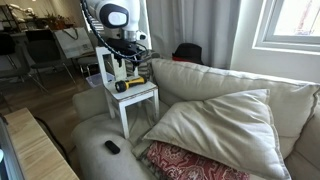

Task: Press a button on the flashlight

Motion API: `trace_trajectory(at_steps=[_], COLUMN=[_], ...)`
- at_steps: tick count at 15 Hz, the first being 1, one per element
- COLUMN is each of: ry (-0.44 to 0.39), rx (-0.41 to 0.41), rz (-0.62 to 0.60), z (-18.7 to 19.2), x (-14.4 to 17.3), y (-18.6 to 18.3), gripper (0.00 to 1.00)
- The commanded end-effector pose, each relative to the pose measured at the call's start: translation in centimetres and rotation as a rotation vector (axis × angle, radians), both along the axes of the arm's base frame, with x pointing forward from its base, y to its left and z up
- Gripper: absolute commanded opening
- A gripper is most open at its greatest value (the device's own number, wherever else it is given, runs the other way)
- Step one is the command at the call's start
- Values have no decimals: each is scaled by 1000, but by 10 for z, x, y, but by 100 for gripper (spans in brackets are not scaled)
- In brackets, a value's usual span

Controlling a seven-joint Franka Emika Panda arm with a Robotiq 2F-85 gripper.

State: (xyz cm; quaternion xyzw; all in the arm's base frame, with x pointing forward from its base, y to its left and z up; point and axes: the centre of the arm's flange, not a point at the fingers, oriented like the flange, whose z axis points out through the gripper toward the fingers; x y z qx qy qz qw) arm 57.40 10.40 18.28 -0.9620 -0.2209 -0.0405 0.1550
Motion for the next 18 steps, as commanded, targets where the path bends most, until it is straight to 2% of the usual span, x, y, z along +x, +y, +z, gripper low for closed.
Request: trace_trajectory(at_steps=[1, 6, 8, 18], ry=[1, 13, 16, 0], rx=[25, 37, 45, 71], rz=[-15, -34, -46, -102], z=[-21, -37, -42, -64], x=[3, 0, -1, 0], y=[6, 11, 12, 19], gripper=[51, 13, 1, 0])
